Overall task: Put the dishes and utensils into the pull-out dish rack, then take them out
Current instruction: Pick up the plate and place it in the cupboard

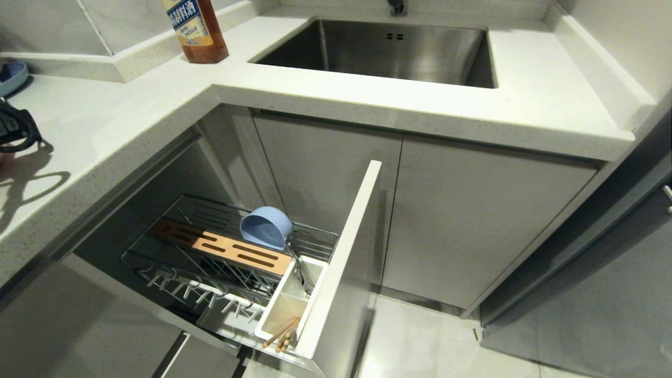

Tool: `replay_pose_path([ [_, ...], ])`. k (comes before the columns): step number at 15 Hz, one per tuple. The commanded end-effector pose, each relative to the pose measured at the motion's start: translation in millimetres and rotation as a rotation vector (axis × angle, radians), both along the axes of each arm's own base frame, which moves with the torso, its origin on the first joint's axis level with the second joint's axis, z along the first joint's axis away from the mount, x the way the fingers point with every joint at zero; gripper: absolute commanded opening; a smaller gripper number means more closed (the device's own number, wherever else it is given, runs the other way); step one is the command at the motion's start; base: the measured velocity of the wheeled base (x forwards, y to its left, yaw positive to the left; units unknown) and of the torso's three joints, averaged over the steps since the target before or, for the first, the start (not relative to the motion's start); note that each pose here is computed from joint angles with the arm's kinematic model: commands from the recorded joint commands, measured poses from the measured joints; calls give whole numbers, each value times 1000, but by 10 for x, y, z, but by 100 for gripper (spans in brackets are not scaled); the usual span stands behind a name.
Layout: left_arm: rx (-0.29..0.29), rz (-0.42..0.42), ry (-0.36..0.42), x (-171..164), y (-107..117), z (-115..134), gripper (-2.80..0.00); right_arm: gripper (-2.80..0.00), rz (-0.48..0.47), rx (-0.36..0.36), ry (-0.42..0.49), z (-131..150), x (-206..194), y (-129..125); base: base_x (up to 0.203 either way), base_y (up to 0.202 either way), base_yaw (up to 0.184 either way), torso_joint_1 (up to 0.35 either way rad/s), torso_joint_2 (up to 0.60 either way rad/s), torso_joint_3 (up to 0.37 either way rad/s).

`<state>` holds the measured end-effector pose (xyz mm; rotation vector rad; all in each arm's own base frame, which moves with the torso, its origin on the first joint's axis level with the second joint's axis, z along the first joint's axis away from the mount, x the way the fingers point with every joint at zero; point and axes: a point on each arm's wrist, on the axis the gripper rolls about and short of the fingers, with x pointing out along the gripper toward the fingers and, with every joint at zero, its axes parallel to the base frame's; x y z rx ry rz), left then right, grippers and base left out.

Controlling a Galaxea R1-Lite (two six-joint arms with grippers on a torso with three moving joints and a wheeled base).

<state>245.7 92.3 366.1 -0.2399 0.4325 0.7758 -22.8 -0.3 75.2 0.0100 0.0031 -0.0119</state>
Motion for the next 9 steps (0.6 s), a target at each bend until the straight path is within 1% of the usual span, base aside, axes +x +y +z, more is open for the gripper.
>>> replay_pose_path([
  [1, 1, 3, 2, -15, -2, 4, 0, -280, 1, 1, 1, -4, 1, 0, 0, 0, 0, 0, 0, 0],
  [2, 0, 3, 5, -17, -3, -3, 0, -280, 1, -1, 2, -5, 2, 0, 0, 0, 0, 0, 0, 0],
  [3, -1, 4, 4, -16, -3, -5, -280, -280, 1, 0, 3, -7, 2, 0, 0, 0, 0, 0, 0, 0],
  [9, 1, 7, 0, -43, -7, 10, -280, -280, 0, -1, 1, -4, 1, 0, 0, 0, 0, 0, 0, 0],
])
